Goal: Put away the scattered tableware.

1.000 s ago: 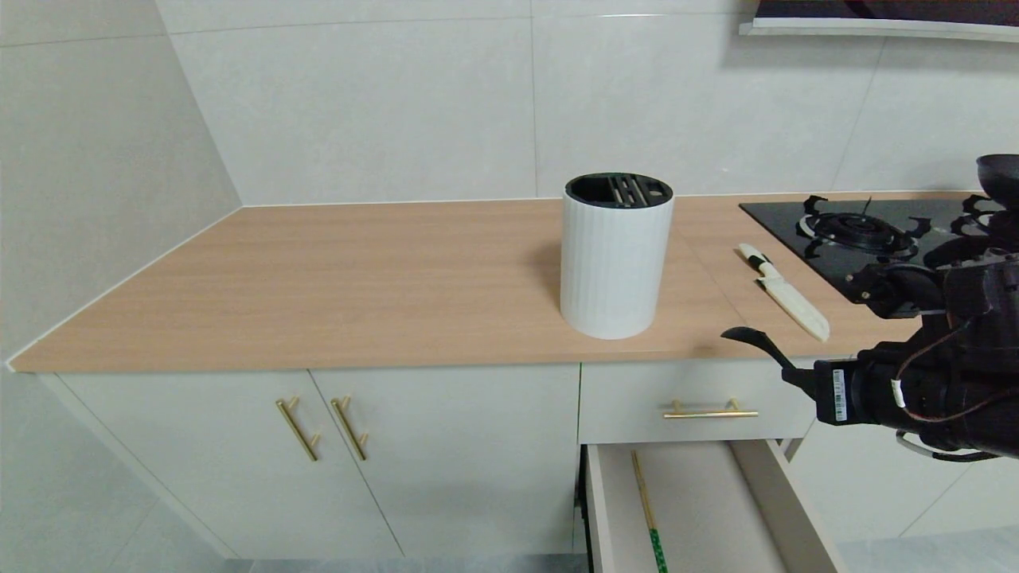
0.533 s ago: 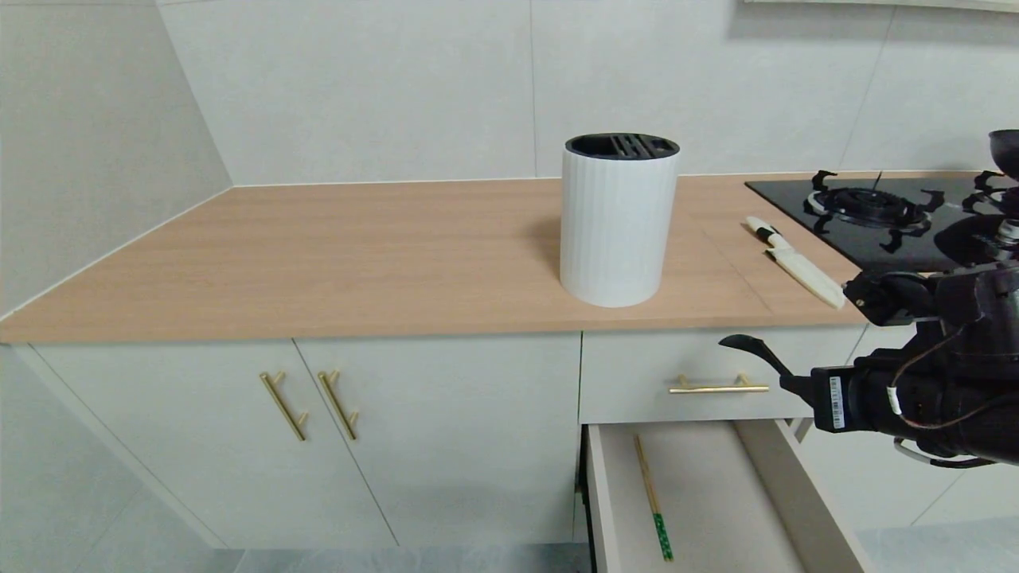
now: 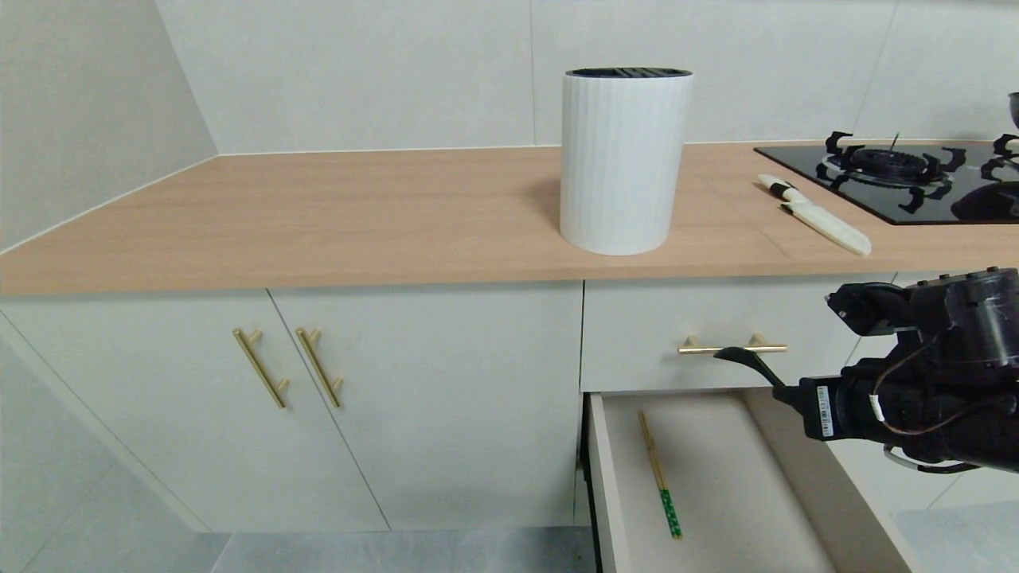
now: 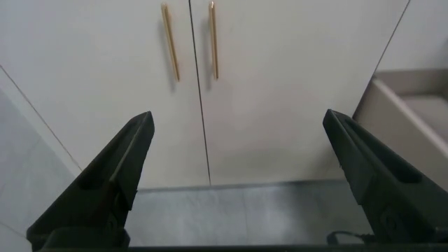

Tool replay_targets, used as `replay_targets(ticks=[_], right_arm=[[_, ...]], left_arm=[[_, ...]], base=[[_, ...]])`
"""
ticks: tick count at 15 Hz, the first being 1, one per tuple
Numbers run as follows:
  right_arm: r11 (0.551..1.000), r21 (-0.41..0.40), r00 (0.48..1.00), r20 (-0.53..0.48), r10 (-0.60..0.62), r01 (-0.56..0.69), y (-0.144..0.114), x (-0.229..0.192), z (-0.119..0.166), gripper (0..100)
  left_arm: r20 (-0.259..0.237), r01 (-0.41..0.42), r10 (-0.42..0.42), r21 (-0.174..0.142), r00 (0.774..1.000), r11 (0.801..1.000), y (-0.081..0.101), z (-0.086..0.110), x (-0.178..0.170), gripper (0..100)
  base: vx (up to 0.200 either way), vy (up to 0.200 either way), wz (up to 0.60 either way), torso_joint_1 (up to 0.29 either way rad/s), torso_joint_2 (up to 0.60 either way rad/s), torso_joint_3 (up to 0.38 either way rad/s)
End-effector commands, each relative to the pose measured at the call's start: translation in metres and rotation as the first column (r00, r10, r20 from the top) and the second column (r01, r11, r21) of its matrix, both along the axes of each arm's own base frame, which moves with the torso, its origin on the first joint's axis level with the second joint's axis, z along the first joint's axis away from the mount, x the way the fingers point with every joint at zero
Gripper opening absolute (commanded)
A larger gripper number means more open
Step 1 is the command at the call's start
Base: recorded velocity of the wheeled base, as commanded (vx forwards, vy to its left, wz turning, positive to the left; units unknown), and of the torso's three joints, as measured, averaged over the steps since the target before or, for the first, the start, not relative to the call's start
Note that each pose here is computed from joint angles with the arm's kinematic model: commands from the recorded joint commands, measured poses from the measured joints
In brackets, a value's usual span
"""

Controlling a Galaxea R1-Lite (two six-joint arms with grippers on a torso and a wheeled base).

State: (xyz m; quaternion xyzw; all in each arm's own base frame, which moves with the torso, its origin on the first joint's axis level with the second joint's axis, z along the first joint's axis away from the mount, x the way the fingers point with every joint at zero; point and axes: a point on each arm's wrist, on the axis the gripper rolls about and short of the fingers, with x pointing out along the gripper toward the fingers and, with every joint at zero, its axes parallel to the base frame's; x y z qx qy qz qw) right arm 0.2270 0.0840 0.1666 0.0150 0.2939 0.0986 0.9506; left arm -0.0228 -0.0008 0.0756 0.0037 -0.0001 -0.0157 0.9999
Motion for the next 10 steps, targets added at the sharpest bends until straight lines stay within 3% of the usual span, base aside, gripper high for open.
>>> replay_targets(ticks=[1,6,10], right_arm=[[1.0,-0.004,1.0,-0.012,0.001,-0.001,0.0009,0.0018,-0.0032,0],[1.0,-0.007,1.0,-0.021,0.001,-0.001,0.0013,0.0027,-0.0054,0],[1.0,-0.012,1.0,-0.029,0.003,-0.003,0.002,0.0035,-0.0077,0]], left_arm=[[-0.002,-0.001,0.001,0.0,1.0,1.0,0.0,-0.0002,0.0,100],[-0.002,-0.001,0.001,0.0,1.0,1.0,0.0,-0.0002,0.0,100],[-0.002,-0.001,0.001,0.0,1.0,1.0,0.0,-0.0002,0.0,100]], base=[[0.0,0.0,0.0,-0.163,0.45,0.295],[0.0,0.0,0.0,-0.137,0.45,0.317],[0.0,0.0,0.0,-0.034,0.14,0.1]])
